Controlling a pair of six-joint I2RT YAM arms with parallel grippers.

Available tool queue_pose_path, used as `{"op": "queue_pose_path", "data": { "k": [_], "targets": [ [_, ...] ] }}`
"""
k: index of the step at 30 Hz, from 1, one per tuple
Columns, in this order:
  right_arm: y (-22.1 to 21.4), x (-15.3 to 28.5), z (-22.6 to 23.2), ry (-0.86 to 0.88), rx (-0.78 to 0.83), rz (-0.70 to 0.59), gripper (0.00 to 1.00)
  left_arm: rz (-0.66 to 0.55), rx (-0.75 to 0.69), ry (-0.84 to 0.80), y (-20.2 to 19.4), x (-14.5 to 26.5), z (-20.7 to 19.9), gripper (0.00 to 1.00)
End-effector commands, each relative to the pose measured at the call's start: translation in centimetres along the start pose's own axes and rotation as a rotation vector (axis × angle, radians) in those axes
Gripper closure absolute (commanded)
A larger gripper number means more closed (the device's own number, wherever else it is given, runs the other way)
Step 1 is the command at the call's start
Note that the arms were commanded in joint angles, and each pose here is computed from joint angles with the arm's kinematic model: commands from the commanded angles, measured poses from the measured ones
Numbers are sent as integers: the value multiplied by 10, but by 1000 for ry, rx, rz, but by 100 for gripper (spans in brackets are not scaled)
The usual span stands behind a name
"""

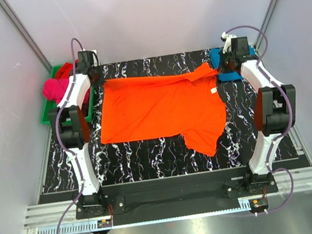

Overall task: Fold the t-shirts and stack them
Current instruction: Fold the tshirt

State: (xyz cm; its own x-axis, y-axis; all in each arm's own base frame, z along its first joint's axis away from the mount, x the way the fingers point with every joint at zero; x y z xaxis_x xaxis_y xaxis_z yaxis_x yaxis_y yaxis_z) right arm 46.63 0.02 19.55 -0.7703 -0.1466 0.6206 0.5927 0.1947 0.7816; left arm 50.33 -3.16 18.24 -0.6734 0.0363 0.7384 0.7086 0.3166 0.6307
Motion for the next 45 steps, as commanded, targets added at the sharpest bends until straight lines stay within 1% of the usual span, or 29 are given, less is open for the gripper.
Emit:
{"op": "queue_pose_path", "data": {
  "k": [1,6,12,14,20,24,29,30,32,33,36,37,38,39,43,45],
  "targets": [
    [4,24,6,-3,-29,-36,100,-88,-26,16,19,27,3,100],
    [-10,22,17,61,-100,13,100,-68,-23,50,8,28,9,100],
    [-30,22,25,96,-144,60,100,-6,-20,115,-16,24,22,100],
    [-39,21,26,91,-156,89,100,9,-19,126,-25,25,25,100],
    [-51,24,28,73,-174,139,100,50,-40,143,-36,22,30,100],
    [-59,24,28,55,-183,170,100,68,-64,181,-40,21,35,100],
    [-73,25,36,78,-187,209,100,77,-98,244,-53,23,40,99],
    [-75,26,38,76,-187,215,100,76,-100,246,-55,23,41,97],
    [-81,27,40,74,-189,230,98,84,-98,250,-61,25,42,87],
    [-85,29,41,72,-193,243,98,90,-98,251,-64,25,42,84],
    [-86,32,42,69,-196,250,93,84,-101,261,-67,30,39,83],
    [-86,32,42,69,-198,250,91,85,-103,268,-69,30,38,80],
    [-86,32,42,71,-200,253,86,73,-98,277,-66,33,36,77],
    [-85,34,43,73,-203,257,79,68,-95,283,-65,35,35,68],
    [-76,40,41,62,-214,251,72,-13,-66,309,-41,50,26,61],
    [-66,43,41,62,-222,224,70,-50,-35,269,-25,58,17,59]
  ]
}}
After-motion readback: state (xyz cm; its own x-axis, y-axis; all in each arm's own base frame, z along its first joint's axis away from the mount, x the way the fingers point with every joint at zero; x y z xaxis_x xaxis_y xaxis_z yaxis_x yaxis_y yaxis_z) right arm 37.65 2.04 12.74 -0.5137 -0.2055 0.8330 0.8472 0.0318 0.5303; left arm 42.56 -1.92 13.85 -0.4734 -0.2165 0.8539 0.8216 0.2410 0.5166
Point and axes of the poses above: each gripper's point midway between its finger pads, its own x axis back along the fingers, its own z axis along the line the jaws close on, y = z × x, the point moved 8 cm from there along x, back along the fingers, and after that the axes turned 13 degrees about x, right-handed, at the moved point
